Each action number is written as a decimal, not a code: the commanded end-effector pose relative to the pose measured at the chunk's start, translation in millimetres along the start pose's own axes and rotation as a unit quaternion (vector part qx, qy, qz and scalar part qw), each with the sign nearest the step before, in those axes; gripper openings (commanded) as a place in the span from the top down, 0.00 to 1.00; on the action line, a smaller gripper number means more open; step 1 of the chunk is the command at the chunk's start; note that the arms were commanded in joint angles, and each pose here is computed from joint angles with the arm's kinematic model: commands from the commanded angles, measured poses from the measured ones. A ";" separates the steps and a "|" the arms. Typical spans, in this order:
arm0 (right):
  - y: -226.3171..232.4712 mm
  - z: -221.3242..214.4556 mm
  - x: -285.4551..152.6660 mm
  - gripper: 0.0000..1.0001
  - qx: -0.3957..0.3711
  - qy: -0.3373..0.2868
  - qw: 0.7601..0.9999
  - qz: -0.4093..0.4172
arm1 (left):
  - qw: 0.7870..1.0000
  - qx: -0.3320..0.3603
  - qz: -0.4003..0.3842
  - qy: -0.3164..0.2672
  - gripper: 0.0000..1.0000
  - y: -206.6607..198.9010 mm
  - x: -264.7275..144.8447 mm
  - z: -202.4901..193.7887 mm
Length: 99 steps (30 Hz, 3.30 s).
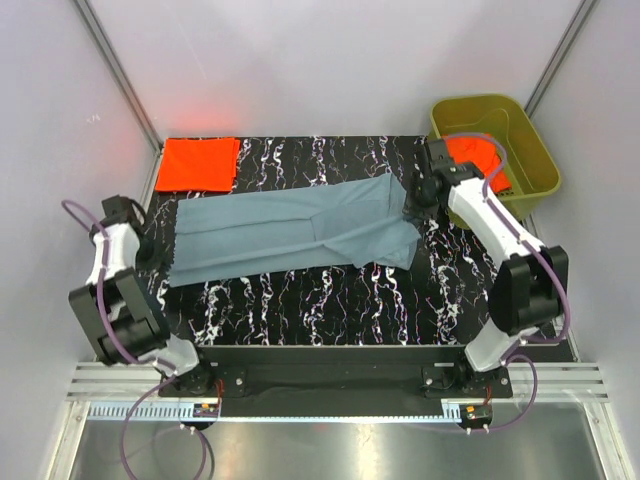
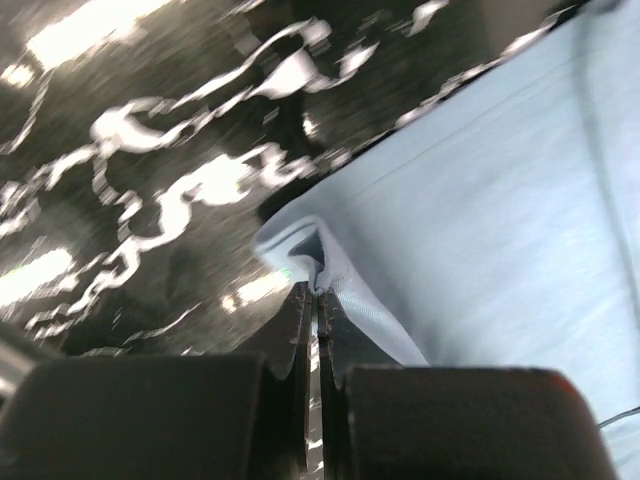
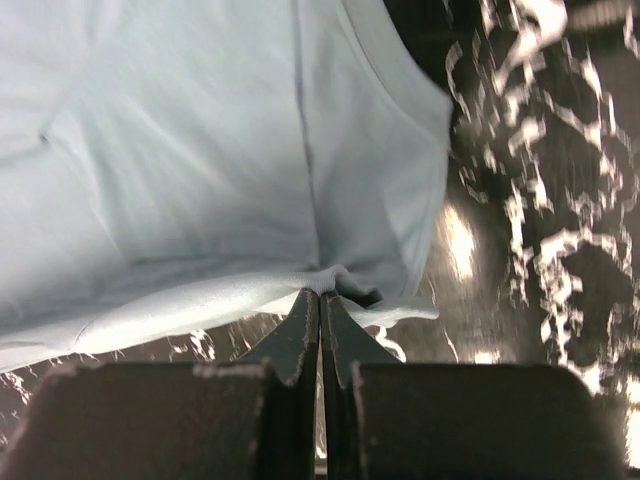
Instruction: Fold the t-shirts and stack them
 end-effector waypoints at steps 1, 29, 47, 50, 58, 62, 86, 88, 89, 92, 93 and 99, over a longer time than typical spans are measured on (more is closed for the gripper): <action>25.1 41.4 -5.2 1.00 -0.028 -0.060 0.998 0.026 | 0.999 0.023 0.009 -0.033 1.00 -12.2 2.5 30.4; 48.8 79.2 74.7 1.00 -0.019 0.009 0.999 0.041 | 0.997 0.078 0.005 -0.018 1.00 -72.2 42.7 72.0; 48.2 96.8 122.3 0.90 -0.040 -0.001 0.999 0.011 | 0.993 0.114 -0.007 -0.031 0.72 -88.2 49.0 94.9; 55.4 117.7 131.9 0.75 -0.055 -0.021 0.998 -0.004 | 0.989 0.130 0.005 -0.068 0.54 -87.7 31.4 110.0; 84.2 109.4 71.9 0.38 -0.055 -0.026 0.998 0.030 | 0.980 0.161 -0.018 -0.119 0.40 -73.3 -30.1 71.4; 133.4 46.2 48.4 0.38 -0.101 0.038 0.987 0.122 | 0.973 0.179 -0.118 -0.084 0.45 -91.8 -18.2 45.0; 179.1 -113.7 132.0 0.80 -0.170 0.095 0.974 0.117 | 0.992 0.080 -0.066 0.066 0.67 -21.0 65.0 -18.7; 181.6 -112.3 138.1 0.80 -0.171 0.092 0.974 0.116 | 0.993 0.082 -0.059 0.065 0.67 -17.5 65.9 -18.3; 182.4 -112.5 140.1 0.79 -0.173 0.090 0.974 0.115 | 0.993 0.080 -0.058 0.066 0.67 -15.9 65.9 -17.6; 186.4 -108.8 146.3 0.77 -0.176 0.080 0.975 0.113 | 0.993 0.082 -0.053 0.064 0.67 -13.9 66.1 -16.3; 191.7 -104.1 145.5 0.76 -0.176 0.071 0.975 0.118 | 0.993 0.084 -0.053 0.064 0.67 -13.6 65.9 -16.3; 208.8 -90.9 157.8 0.71 -0.198 0.040 0.971 0.124 | 0.993 0.089 -0.043 0.061 0.66 -7.8 66.0 -14.0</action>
Point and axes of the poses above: each gripper's point midway between its finger pads, its own x axis out along the fingers, its own y axis along the line the jaws close on, z = x × y, the point moved 4 cm from there along -x, back along the fingers, and after that the axes turned 12 degrees about x, right-handed, at the moved point
